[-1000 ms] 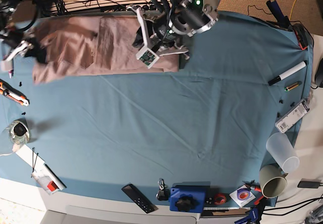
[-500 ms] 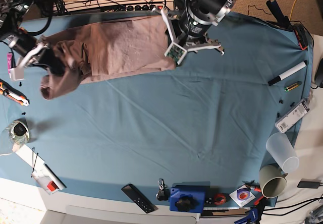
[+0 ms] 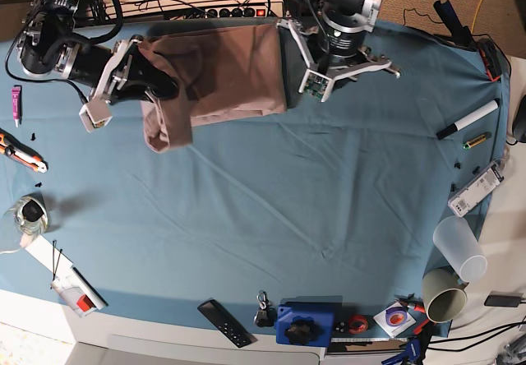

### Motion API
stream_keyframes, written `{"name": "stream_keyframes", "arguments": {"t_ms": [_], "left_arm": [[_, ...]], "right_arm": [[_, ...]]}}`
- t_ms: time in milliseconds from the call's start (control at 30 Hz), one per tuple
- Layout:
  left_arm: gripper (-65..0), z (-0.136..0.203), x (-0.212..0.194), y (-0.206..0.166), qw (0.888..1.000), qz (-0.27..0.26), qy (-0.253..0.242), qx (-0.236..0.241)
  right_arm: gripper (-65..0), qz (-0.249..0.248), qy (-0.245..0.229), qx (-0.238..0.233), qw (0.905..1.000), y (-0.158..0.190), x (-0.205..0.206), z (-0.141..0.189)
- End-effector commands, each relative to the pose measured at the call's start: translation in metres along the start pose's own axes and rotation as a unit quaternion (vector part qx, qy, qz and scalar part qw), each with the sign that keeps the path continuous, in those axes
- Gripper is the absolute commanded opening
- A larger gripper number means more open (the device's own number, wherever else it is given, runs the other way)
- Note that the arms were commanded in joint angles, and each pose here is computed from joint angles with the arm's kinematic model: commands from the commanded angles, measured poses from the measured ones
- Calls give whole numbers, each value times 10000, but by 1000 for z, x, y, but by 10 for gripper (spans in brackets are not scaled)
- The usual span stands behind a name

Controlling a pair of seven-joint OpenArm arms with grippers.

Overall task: Fold the T-shirt properly
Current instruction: 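Lift the strip end with the right gripper and fold it toward the left gripper, then lower the folded end onto the stack and adjust it with the right gripper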

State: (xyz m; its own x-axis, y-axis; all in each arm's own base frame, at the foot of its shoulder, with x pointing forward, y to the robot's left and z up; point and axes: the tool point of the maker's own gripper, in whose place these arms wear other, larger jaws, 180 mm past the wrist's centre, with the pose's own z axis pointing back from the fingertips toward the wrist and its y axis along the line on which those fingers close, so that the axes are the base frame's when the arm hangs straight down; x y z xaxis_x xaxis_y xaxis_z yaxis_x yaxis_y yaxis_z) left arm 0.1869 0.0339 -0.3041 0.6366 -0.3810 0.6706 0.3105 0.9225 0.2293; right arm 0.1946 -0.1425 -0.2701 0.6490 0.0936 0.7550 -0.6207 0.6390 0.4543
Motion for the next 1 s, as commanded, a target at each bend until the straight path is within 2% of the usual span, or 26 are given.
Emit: {"name": "stream_keyframes", "arguments": {"t_ms": [0,100,367,567,667,833,967], "left_arm": [[-566,4,8,4,9998,42,-161,108],[-566,4,7,4,9998,35,-157,115],[-566,6,1,1,9999,25,-76,60],[-566,7,-4,-1,10000,26,-8,33],[-566,7,-5,-2,10000,29,5,30],[-566,7,-5,-1,10000,27,7,30],[-566,8,-6,-2,10000,30,19,25]], "right_arm": [[-650,198,-257,123,9994,10,16,2],[-650,225,-370,138,9990,17,18,-3],[-650,-30,-405,-235,9989,10,7,-22],[-638,73,174,-575,9982,1,-13,-37],[-579,167,455,-496,9976,6,-23,-48],[-579,356,715,-139,9967,26,-30,-70],[-561,522,787,-202,9953,27,-33,-81]]}}
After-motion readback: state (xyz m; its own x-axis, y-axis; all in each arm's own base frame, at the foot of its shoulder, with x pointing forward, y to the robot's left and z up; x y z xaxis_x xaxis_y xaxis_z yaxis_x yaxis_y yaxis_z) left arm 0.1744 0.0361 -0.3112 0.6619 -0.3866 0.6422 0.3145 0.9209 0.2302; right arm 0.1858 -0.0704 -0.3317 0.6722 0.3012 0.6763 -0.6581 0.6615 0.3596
